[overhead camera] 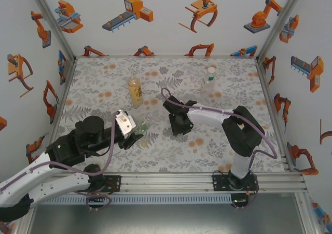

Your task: Screw on the bottle caps

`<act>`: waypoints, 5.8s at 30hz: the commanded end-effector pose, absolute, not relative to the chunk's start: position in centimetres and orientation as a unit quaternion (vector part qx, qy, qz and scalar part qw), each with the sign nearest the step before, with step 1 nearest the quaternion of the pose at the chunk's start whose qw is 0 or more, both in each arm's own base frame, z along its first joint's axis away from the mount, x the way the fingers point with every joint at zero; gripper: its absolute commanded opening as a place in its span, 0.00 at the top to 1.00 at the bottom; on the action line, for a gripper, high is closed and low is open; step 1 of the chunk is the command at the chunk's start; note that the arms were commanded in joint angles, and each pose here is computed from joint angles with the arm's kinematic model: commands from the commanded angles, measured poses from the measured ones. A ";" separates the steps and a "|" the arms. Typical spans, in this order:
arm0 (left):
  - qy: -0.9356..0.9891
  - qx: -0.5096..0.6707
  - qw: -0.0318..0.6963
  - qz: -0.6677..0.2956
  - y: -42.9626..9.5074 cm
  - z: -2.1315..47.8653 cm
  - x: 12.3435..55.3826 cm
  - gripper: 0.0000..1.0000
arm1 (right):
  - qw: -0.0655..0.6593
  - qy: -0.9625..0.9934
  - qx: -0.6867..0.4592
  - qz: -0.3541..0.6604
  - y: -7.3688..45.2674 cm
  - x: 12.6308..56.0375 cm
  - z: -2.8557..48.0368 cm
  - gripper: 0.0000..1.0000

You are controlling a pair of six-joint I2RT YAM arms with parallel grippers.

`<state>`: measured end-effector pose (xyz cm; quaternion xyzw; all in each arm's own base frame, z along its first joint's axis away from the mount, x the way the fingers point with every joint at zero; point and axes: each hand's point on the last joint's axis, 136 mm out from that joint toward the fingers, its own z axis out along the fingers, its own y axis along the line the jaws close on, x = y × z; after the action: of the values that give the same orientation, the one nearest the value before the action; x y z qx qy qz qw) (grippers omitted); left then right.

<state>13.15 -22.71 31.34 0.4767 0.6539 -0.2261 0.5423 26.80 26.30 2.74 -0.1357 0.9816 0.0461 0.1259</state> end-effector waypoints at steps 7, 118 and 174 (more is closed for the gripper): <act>0.654 0.472 0.542 -0.235 -23.0 31.4 13.1 1.00 | 0.131 0.980 -0.143 0.036 26.0 26.8 2.1 0.63; 0.518 0.658 0.436 -0.331 -30.4 31.2 8.0 1.00 | 0.464 0.468 -0.620 0.426 29.1 8.7 36.4 1.00; 0.562 0.590 0.501 -0.292 -30.6 31.8 11.9 1.00 | 0.165 0.830 0.202 0.493 27.4 18.3 27.2 1.00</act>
<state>12.49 -28.78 26.27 0.6028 0.6285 -0.2451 0.4260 17.65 27.88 30.11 0.1102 0.8206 0.5230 0.2022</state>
